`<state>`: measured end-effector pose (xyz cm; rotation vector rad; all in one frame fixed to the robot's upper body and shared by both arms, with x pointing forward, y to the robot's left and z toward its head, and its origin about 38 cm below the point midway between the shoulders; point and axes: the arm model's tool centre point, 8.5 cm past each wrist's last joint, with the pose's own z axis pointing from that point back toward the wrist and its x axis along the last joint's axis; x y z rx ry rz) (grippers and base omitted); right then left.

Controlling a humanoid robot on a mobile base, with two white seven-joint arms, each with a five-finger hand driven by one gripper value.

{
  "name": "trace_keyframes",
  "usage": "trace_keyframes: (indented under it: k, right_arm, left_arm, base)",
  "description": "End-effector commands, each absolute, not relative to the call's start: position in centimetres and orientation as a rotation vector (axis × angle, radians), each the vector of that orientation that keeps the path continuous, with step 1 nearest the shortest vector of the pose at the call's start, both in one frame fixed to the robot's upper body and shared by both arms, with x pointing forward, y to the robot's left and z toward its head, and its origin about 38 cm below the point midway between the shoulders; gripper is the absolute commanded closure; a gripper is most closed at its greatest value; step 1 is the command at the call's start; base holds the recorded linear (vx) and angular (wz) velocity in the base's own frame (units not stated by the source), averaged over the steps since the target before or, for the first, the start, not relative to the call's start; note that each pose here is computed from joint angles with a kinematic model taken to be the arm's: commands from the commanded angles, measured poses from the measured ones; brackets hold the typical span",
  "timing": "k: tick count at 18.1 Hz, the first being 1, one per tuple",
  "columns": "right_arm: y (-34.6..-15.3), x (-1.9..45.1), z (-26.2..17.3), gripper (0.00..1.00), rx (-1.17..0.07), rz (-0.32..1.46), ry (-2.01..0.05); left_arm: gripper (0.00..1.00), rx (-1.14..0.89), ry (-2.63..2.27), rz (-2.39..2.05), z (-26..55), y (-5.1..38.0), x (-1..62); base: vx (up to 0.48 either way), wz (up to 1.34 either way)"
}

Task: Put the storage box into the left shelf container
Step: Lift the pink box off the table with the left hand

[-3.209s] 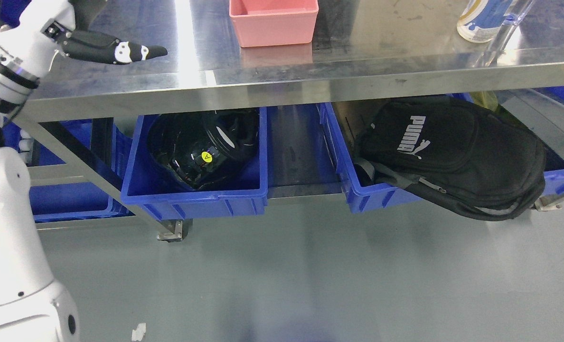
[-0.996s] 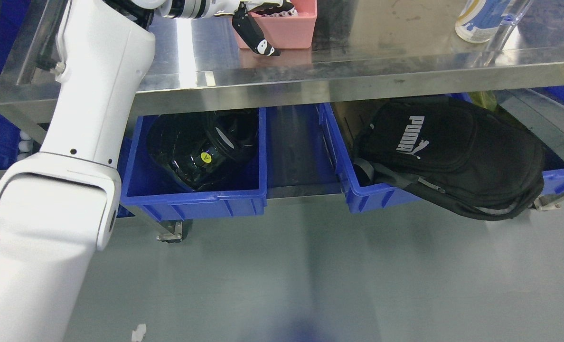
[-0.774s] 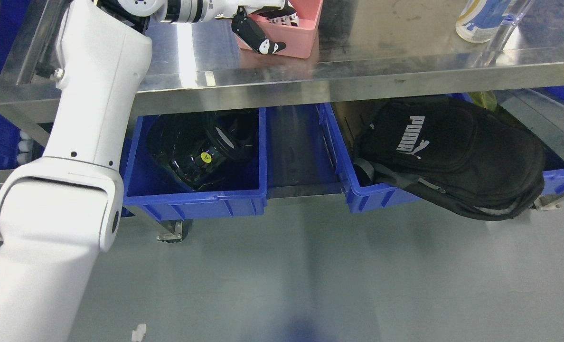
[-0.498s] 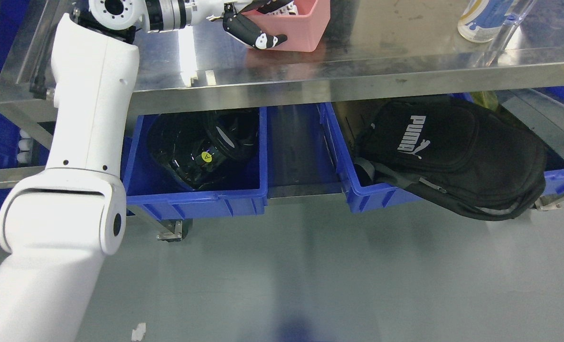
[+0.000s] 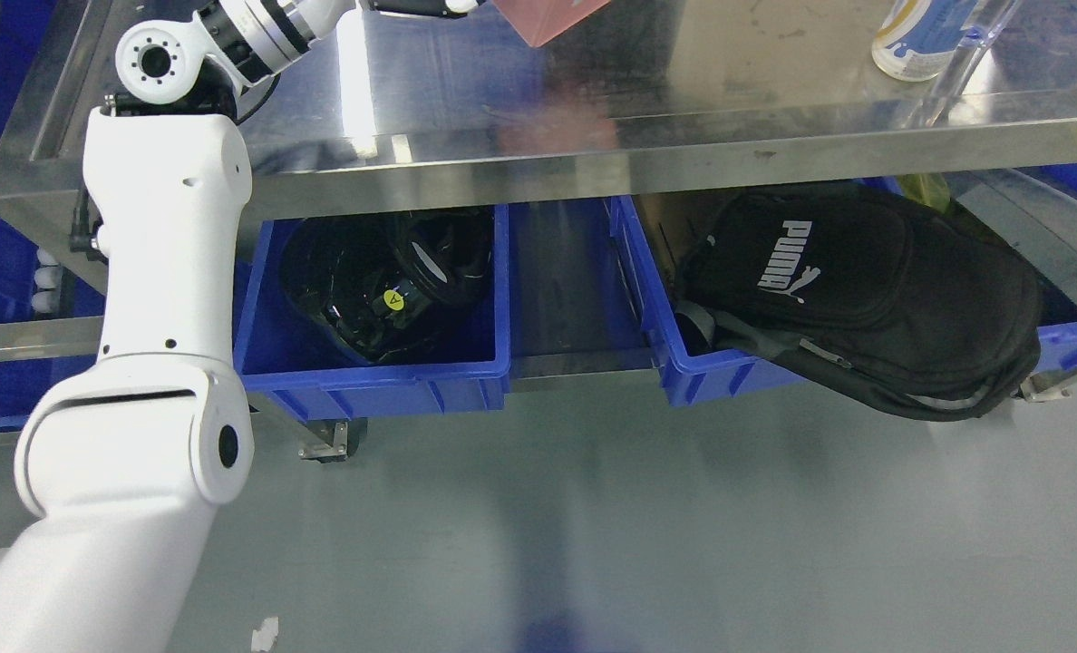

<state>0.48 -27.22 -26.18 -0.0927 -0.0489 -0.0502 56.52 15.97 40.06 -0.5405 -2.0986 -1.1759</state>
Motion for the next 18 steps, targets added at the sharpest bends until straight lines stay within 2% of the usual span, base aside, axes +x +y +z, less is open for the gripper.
trace_keyframes:
  k: [1, 4, 9, 18]
  right_arm:
    - [-28.4, 1.3, -26.1, 0.00, -0.110, -0.070, -0.073]
    - [-28.4, 1.3, -26.1, 0.00, -0.108, -0.070, -0.075]
    - [-28.4, 1.3, -26.1, 0.00, -0.108, -0.070, -0.075]
    - [-28.4, 1.4, -26.1, 0.00, -0.108, -0.070, -0.075]
  left_arm:
    - [1.00, -0.586, -2.416, -0.804, 42.0, 21.4, 54.4]
    - [1.00, -0.442, -2.565, -0.638, 42.1, 23.4, 51.7]
    - [0.98, -0.414, -2.581, -0.597, 38.0, 21.9, 47.4]
    - [0.98, -0.570, -2.578, -0.633, 31.0, 16.6, 39.8]
  base:
    - [0.000, 0.00]
    - [0.000, 0.00]
    - [0.000, 0.00]
    - [-0.005, 0.05]
